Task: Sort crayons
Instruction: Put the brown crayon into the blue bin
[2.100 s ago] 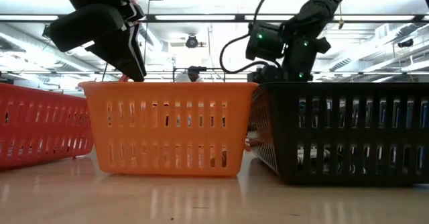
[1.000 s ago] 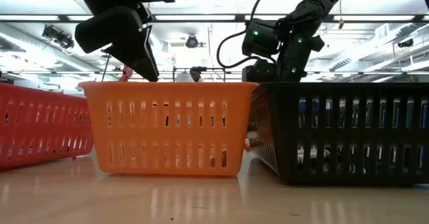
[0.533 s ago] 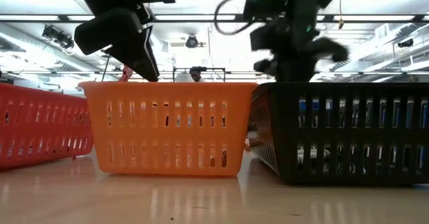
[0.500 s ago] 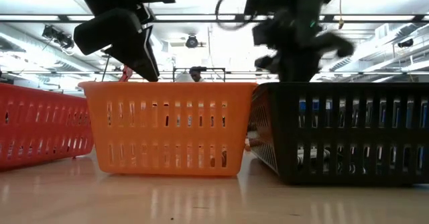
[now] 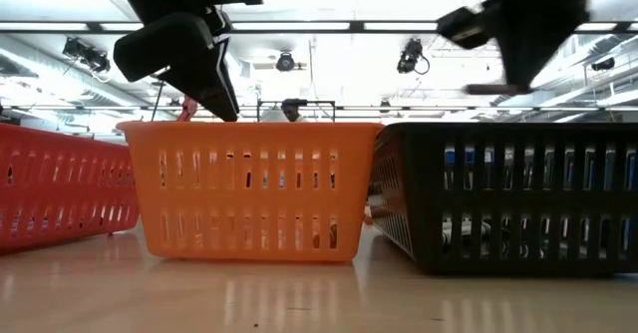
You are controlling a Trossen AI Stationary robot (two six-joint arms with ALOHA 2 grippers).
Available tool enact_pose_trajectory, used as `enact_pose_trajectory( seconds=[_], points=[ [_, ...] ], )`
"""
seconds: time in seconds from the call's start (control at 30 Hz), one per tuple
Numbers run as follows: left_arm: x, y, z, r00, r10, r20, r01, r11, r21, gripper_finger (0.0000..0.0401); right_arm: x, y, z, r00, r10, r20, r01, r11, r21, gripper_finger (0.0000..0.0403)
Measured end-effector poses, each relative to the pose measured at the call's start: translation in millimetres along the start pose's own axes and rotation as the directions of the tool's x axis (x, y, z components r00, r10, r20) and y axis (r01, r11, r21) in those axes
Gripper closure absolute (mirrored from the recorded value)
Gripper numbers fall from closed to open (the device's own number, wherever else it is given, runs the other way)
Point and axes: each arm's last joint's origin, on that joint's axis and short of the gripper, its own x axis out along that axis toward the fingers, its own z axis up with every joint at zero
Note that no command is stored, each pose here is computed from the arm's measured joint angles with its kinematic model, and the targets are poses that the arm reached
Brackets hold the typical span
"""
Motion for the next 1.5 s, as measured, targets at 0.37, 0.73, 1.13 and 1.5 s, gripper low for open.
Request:
enact_pose_trajectory(
  seconds=[0.37,0.73,1.13,1.5],
  points=[
    [0,-1,2,1.0,-0.006,0.013,0.006,1.0,-0.012,0.028,-3,55,-17,0.985,-0.047,-0.164,0.044,0.999,-0.02,0.0375],
    [0,-2,5,0.999,-0.017,0.042,0.019,0.999,-0.037,0.028,25,81,-47,0.956,-0.062,-0.287,0.024,0.991,-0.133,0.0375],
    [3,1,6,0.999,-0.011,0.036,0.011,1.0,0.004,0.028,38,102,-53,0.971,-0.173,-0.167,-0.022,0.628,-0.778,0.0374],
    [8,8,7,1.0,0.006,0.012,-0.006,1.0,-0.003,0.028,40,106,-43,0.987,-0.15,-0.067,-0.001,0.402,-0.915,0.0344]
  ],
)
